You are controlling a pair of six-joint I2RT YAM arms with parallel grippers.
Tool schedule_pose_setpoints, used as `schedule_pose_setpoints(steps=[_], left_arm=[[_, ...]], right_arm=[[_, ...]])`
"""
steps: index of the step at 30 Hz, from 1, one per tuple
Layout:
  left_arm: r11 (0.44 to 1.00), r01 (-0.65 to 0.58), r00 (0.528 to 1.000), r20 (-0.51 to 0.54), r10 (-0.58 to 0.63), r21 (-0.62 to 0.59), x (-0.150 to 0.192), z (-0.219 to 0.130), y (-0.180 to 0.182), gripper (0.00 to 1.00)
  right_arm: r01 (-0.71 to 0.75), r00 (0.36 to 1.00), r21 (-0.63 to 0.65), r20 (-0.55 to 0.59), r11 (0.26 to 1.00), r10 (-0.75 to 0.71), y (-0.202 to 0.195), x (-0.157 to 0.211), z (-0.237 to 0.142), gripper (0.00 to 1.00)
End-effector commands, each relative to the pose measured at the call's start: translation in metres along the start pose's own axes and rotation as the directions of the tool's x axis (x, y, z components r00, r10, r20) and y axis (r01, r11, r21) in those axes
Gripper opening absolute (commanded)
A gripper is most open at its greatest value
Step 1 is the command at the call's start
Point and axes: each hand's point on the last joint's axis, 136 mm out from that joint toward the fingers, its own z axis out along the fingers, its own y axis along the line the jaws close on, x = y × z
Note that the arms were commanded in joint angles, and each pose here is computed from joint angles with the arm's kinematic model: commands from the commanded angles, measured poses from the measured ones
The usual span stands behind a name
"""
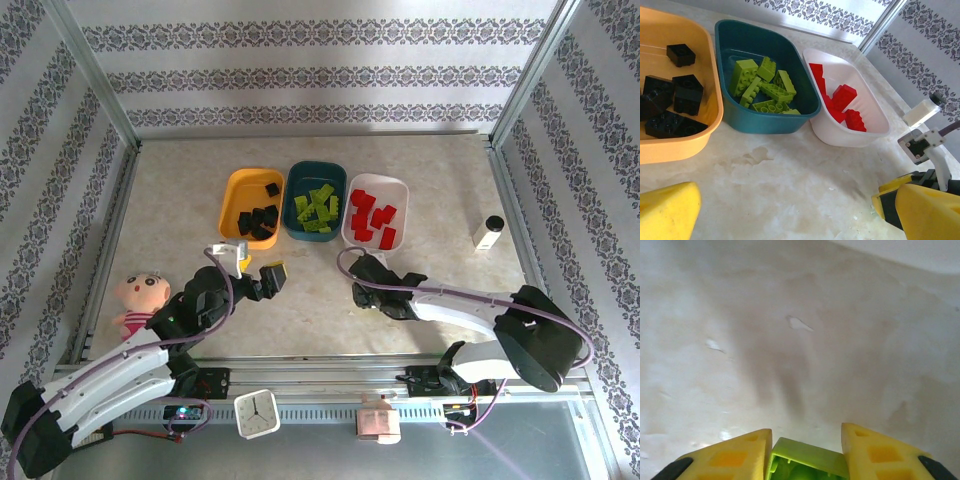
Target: Sort the legos into containers by color
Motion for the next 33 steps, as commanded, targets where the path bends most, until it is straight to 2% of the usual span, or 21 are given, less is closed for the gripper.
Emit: schedule_pose_setpoints(steps=[1, 4, 8, 13, 19, 22, 25, 28, 33], left_arm=[[0.999, 0.003, 0.999, -0.034, -0.005, -0.053, 0.015, -0.003, 0.015, 0.99], [0.998, 0.016, 0.999, -0.042, -0.019, -0.064, 0.020, -0.006, 0.020, 0.99], [0.997, 0.034, 0.998, -0.042, -0.037, -0.070, 0.024, -0.012, 0.024, 1.00], [0.995, 0.054, 0.997, -0.043, -0.058, -0.086, 0.029, -0.019, 0.030, 0.99], [0.992, 0.069, 0.996, -0.049, -0.075, -0.105, 0.034, -0.023, 0.036, 0.99], [0.991, 0.071, 0.996, -0.048, -0.077, -0.115, 0.033, -0.024, 0.037, 0.99], [0.991, 0.069, 0.997, -0.035, -0.073, -0.118, 0.027, -0.025, 0.036, 0.99], [0.989, 0.068, 0.998, -0.003, -0.069, -0.129, 0.016, -0.026, 0.035, 0.99], [0.977, 0.064, 0.995, 0.084, -0.048, -0.205, -0.012, -0.034, 0.043, 0.99]], right_arm=[[0.027, 0.994, -0.111, 0.104, 0.993, -0.015, 0.034, -0.041, -0.027, 0.29], [0.064, 0.984, -0.146, 0.176, 0.987, -0.038, 0.054, -0.077, -0.043, 0.28], [0.068, 0.974, -0.162, 0.223, 0.984, -0.030, 0.067, -0.128, -0.040, 0.28], [0.088, 0.969, -0.138, 0.243, 0.986, -0.052, 0.082, -0.185, -0.011, 0.28], [0.054, 0.978, -0.071, 0.203, 0.996, -0.039, 0.077, -0.222, 0.036, 0.30], [0.048, 0.978, -0.047, 0.205, 0.998, -0.037, 0.076, -0.229, 0.047, 0.42], [0.040, 0.975, -0.054, 0.223, 0.998, -0.027, 0.078, -0.235, 0.041, 0.62], [0.041, 0.960, -0.078, 0.280, 0.996, -0.018, 0.080, -0.243, 0.014, 0.71], [0.023, 0.921, -0.107, 0.390, 0.994, 0.021, 0.069, -0.235, -0.036, 0.78]])
